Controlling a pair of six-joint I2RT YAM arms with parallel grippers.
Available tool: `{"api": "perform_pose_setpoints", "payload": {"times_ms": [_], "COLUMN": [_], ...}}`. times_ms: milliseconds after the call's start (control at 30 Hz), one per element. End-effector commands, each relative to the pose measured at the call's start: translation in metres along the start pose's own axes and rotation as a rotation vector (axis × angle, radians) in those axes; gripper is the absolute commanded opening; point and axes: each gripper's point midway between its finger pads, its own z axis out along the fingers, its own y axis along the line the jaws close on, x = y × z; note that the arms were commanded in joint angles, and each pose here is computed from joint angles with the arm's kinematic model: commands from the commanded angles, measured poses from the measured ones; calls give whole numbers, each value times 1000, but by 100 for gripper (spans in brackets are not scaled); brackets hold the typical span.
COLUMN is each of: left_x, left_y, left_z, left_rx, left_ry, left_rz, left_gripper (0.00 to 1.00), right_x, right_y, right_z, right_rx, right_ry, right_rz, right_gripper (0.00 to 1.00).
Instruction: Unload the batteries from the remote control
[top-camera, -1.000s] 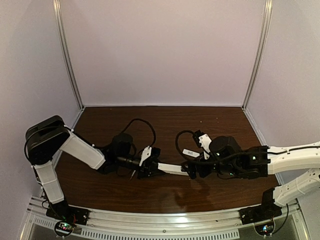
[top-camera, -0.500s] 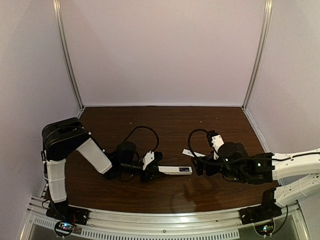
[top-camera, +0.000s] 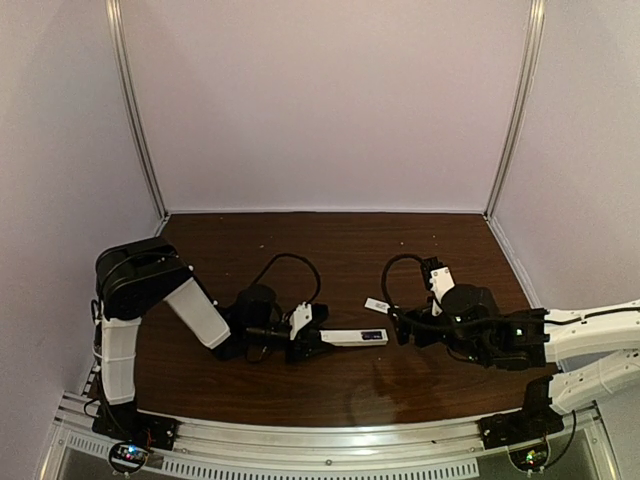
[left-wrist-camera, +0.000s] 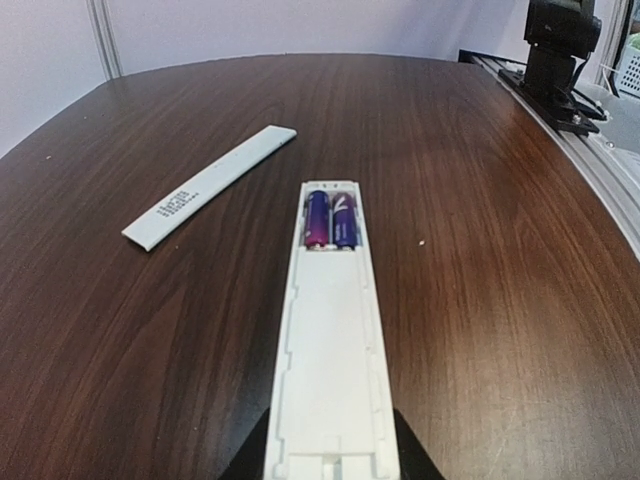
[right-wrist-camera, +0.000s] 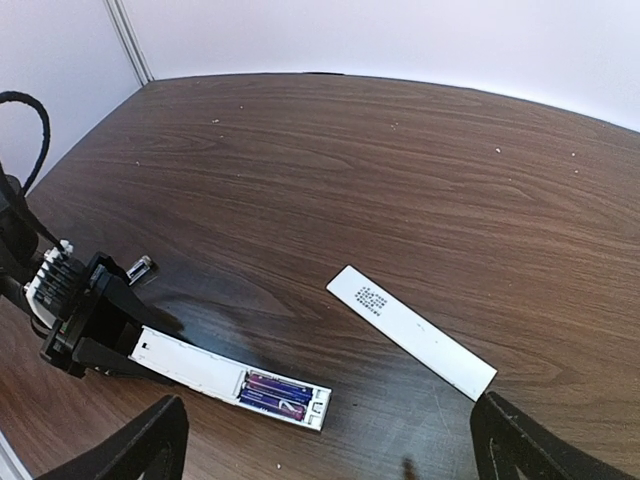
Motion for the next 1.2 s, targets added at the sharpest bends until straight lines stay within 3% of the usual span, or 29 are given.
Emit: {"api": "perform_pose_setpoints", "payload": {"times_ms": [0, 167, 633, 800, 1167], "left_x": [9, 15, 27, 28, 16], "left_y": [3, 4, 6, 4, -2], "left_z": [2, 1, 1, 2, -5], "left_rx": [-25, -40, -53, -44, -28], "left_ry": [21, 42, 83, 87, 56], "left_rz": [45, 67, 84, 85, 90], "left_gripper": [8, 21, 33, 41, 52], "right_x": [-5, -3, 2, 1, 0], "right_y": [-5, -4, -7, -7, -7], "right_z": [3, 5, 1, 0, 1], "right_rx": [26, 28, 15, 15, 14], "right_ry": [-23, -14, -5, -6, -7], "right_rz": [3, -2, 29, 34, 35], "right_gripper": [100, 100, 100, 100, 100]}}
